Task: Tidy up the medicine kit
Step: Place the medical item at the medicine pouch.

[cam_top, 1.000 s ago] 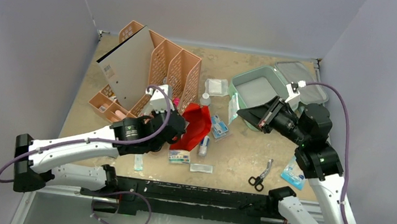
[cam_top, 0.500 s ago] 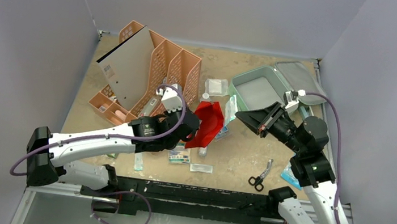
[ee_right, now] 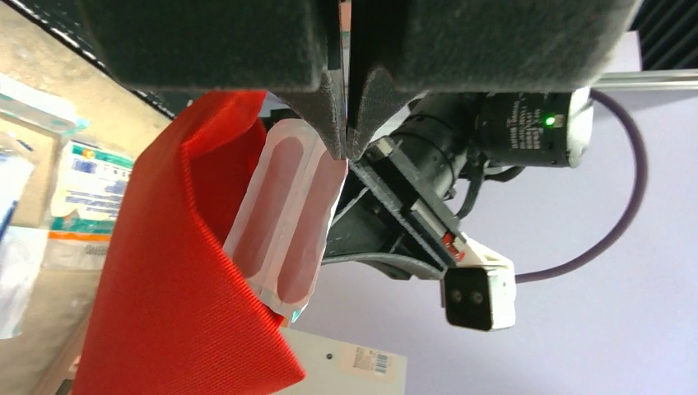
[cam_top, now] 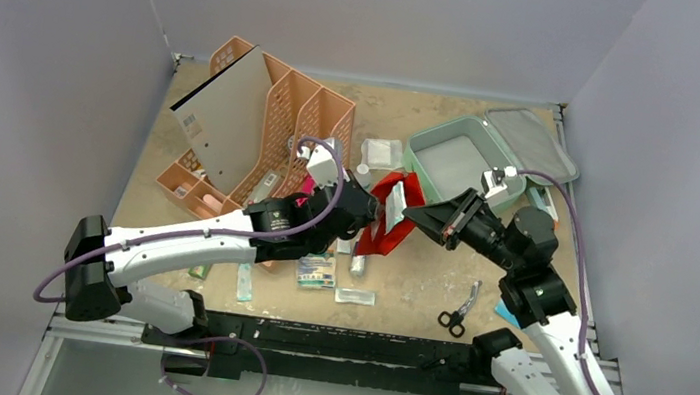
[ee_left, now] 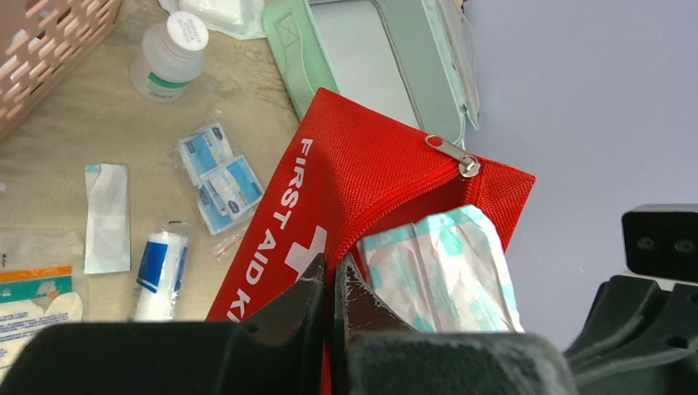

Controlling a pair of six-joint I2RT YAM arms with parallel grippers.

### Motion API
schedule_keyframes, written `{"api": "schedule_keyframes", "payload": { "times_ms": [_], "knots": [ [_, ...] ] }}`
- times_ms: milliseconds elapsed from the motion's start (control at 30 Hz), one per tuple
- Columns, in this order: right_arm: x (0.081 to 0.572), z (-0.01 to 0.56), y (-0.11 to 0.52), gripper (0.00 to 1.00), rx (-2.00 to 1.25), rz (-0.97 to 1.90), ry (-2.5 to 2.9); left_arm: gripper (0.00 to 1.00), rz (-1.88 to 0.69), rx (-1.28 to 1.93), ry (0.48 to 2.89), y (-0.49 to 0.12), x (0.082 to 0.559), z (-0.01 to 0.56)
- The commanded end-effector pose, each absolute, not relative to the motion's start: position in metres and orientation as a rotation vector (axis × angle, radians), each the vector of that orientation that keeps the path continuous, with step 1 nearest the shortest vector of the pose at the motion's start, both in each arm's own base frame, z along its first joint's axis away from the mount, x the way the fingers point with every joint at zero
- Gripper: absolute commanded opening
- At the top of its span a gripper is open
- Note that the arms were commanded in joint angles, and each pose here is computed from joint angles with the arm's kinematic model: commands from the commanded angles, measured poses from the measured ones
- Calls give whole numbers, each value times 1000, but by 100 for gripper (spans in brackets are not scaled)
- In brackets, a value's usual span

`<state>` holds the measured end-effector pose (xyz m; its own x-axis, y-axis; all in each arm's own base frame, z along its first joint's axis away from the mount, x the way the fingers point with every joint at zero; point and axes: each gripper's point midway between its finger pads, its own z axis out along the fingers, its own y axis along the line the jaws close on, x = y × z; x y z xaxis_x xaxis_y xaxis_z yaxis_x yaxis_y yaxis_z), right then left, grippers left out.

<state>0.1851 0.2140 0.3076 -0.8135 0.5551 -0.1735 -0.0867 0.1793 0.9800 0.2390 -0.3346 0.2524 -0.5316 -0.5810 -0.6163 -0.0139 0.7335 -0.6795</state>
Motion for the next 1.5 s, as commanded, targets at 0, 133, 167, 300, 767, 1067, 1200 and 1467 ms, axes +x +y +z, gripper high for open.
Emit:
{"api": "schedule_keyframes", "payload": {
  "times_ms": [0,133,167,300,767,1067,1200,1467],
  "knots": [
    [193,299,211,0,384,1567,1967,0,-892,-484,1977,-344,239,280],
    [200,286,208,0,375,1472,2015,0,-894,-504,1997,-341,236,274],
    [202,283,208,0,377,1470,2019,0,-896,-509,1997,-341,236,274],
    [209,281,214,0,335,1458,2014,0,-888,-528,2004,-339,235,270],
    [187,327,225,39,23,1469,2018,0,-695,-567,1972,-289,236,275],
    [182,308,213,40,-55,1316,2084,0,-526,-597,1959,-232,227,272],
    [184,278,204,36,-95,1190,2179,0,-498,-594,1962,-204,216,277],
    [182,231,200,35,-248,1053,2267,0,-555,-380,1972,-181,195,295]
  ]
}}
